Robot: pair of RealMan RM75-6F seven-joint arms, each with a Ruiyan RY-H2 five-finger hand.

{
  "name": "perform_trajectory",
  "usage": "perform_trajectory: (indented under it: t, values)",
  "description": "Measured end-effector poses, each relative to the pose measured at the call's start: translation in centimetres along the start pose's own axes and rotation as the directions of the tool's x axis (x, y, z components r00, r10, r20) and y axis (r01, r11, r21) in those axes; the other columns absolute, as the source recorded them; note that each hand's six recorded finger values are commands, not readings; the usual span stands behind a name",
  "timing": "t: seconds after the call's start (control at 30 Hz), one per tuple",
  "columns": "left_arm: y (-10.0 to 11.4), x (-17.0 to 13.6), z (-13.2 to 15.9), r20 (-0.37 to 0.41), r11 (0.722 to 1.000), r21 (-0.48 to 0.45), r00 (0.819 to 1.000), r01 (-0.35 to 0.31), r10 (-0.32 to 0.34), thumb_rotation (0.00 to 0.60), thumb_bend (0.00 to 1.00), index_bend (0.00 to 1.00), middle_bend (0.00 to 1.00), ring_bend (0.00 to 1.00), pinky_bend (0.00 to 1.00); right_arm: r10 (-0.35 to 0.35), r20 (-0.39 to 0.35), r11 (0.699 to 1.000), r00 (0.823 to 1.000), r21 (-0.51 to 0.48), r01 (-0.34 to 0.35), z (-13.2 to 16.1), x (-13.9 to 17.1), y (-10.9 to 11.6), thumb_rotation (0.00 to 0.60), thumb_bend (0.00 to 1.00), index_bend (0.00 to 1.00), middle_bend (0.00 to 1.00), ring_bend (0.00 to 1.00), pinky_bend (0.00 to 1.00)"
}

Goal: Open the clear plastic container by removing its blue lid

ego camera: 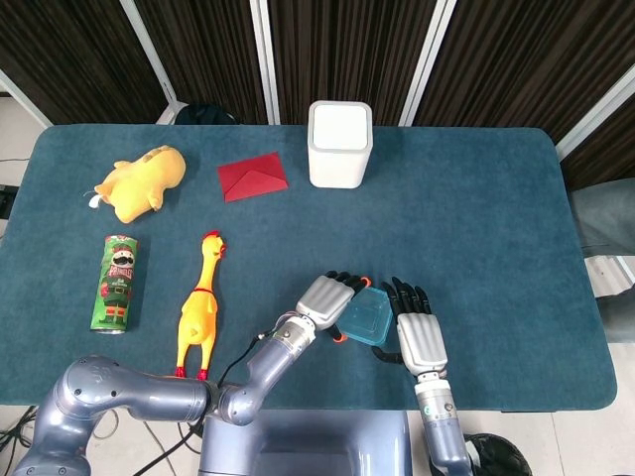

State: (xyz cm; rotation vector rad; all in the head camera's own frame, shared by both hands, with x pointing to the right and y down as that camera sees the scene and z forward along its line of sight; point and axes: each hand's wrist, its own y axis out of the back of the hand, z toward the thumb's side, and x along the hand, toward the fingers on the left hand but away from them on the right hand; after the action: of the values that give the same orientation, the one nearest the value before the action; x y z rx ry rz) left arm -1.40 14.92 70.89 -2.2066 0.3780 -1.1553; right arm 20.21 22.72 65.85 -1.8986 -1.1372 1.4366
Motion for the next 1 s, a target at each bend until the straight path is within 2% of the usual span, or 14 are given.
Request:
perform_trajectory:
  t: [0.73, 1.0]
  values:
    - [0.32, -0.18, -0.46, -0.010, 1.000, -0.004, 1.000, -0.003, 0.003, 0.600, 0.15, 0.16, 0.23, 0.18, 0.32, 0.020, 0.035, 1.000, 0.999, -0.005, -0.019, -0.84, 0.48, -0.38, 0.600, 0.24, 0.00, 0.00, 0.00, 0.00]
    - [0.10, -0.18, -0.21, -0.003, 1.000, -0.005, 1.000, 0.004, -0.004, 0.600, 0.15, 0.16, 0.23, 0.18, 0.32, 0.014, 0.023, 1.000, 1.000, -0.015, -0.014, -0.34, 0.22, -0.33, 0.600, 0.24, 0.00, 0.00, 0.00, 0.00]
